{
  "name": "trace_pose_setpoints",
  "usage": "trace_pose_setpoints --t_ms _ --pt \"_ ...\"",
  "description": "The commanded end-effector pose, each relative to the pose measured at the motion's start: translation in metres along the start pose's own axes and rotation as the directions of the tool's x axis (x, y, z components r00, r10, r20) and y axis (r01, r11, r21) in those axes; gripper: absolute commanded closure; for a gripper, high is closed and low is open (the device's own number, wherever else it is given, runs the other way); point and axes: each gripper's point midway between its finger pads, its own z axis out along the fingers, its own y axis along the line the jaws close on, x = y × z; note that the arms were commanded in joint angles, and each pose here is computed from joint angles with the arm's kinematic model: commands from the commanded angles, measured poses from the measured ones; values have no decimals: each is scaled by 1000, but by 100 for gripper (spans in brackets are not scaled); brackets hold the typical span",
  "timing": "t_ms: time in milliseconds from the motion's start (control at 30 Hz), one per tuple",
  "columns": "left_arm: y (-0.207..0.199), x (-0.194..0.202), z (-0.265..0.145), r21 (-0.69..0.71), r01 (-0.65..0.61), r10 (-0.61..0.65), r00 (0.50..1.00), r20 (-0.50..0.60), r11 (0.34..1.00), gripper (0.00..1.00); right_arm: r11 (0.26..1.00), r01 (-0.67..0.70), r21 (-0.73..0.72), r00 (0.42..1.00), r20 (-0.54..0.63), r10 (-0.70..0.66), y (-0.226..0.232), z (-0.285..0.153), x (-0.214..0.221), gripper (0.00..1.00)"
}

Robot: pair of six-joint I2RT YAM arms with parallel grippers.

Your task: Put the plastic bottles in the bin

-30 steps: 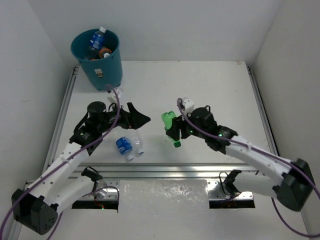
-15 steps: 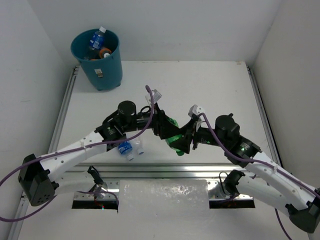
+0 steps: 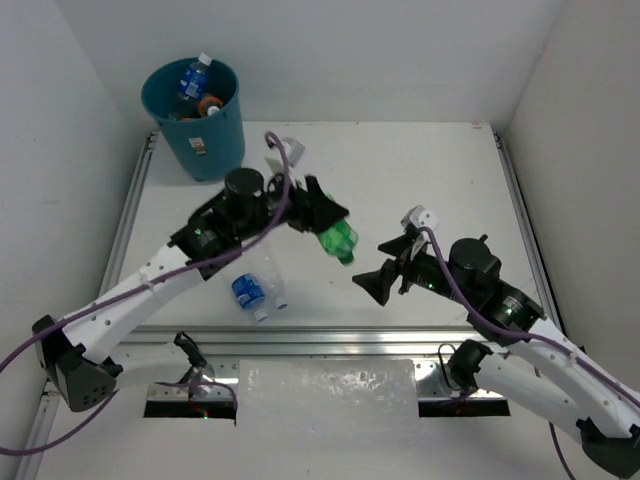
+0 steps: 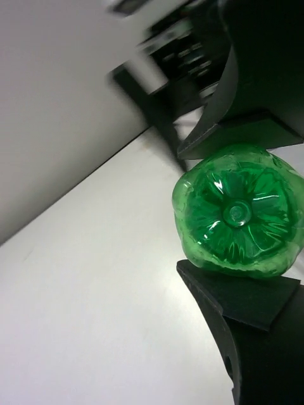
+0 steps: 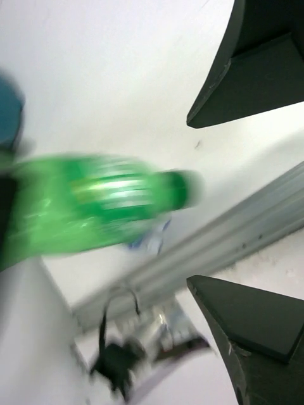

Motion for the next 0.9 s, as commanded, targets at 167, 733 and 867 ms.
trace_pose_setpoints --t_ms 167,733,867 --pt "136 -166 -106 -645 189 109 913 392 740 100 876 -32 481 999 -18 46 -71 -54 -7 1" --pt "342 -374 -202 -843 412 492 686 536 346 94 923 -67 380 997 -4 74 -44 -74 -6 1" --pt "373 -379 -186 -864 363 507 702 500 349 69 920 -60 386 997 -24 75 -45 -77 4 1"
